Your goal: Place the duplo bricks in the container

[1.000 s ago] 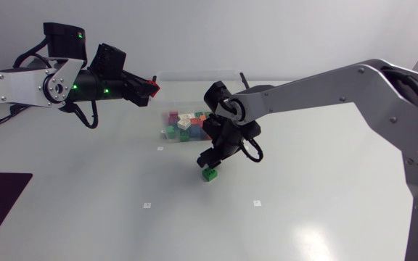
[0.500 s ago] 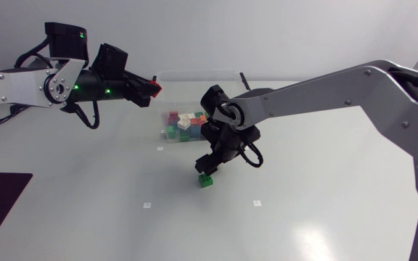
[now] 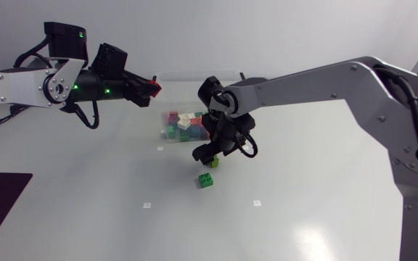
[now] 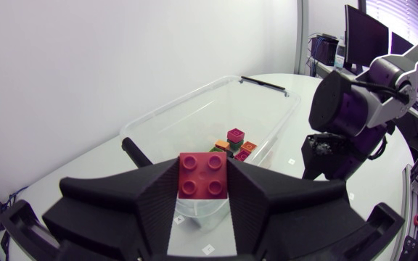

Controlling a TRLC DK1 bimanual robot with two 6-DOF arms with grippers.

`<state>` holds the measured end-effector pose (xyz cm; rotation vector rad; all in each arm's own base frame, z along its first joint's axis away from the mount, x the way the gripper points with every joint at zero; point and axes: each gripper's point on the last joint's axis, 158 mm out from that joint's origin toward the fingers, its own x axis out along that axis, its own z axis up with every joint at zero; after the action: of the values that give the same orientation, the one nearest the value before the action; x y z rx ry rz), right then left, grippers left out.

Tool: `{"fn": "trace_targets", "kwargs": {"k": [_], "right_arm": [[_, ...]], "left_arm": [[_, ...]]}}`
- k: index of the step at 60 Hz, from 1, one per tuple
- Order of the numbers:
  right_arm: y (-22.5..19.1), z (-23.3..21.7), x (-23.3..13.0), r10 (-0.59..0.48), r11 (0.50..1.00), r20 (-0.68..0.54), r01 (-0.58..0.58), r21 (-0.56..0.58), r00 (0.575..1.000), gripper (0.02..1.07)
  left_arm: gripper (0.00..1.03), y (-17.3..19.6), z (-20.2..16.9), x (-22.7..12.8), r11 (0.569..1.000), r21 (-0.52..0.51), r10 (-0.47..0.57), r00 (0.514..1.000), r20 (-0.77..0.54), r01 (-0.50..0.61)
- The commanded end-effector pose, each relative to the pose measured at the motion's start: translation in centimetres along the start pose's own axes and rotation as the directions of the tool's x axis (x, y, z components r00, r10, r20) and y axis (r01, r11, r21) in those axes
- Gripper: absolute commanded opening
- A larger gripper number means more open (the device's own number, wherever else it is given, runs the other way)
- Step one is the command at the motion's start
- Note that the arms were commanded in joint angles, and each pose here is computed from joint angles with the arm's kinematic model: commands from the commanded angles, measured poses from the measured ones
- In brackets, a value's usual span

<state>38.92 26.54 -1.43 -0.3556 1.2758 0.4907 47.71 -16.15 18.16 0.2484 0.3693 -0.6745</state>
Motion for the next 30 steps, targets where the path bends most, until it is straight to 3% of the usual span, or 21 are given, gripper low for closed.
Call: {"fn": "trace_targets", "kwargs": {"k": [1,7,16,24,30], "right_arm": [[-0.1,-0.7,1.5,-0.013,0.999,-0.045,0.015,0.029,0.999,0.81],[-0.2,-0.7,1.9,-0.021,0.999,-0.047,0.022,0.031,0.999,0.8],[0.1,-0.7,2.4,-0.022,0.999,-0.05,0.024,0.031,0.998,0.64],[0.4,-0.5,2.8,-0.022,0.999,-0.05,0.024,0.033,0.998,0.61],[0.6,-0.6,3.2,-0.022,0.999,-0.055,0.024,0.036,0.998,0.52]], "left_arm": [[0.14,-0.5,0.7,-0.4,1.0,-0.011,-0.003,1.0,0.017,0.003],[0.14,-0.5,0.7,-0.4,1.0,-0.011,-0.003,1.0,0.017,0.003],[0.14,-0.4,0.8,-0.3,1.0,-0.01,-0.002,1.0,0.02,0.002],[0.14,-0.4,0.8,-0.3,1.0,-0.011,-0.002,1.0,0.019,0.003],[0.14,-0.4,0.8,-0.3,1.0,-0.01,-0.001,1.0,0.019,0.001]]}}
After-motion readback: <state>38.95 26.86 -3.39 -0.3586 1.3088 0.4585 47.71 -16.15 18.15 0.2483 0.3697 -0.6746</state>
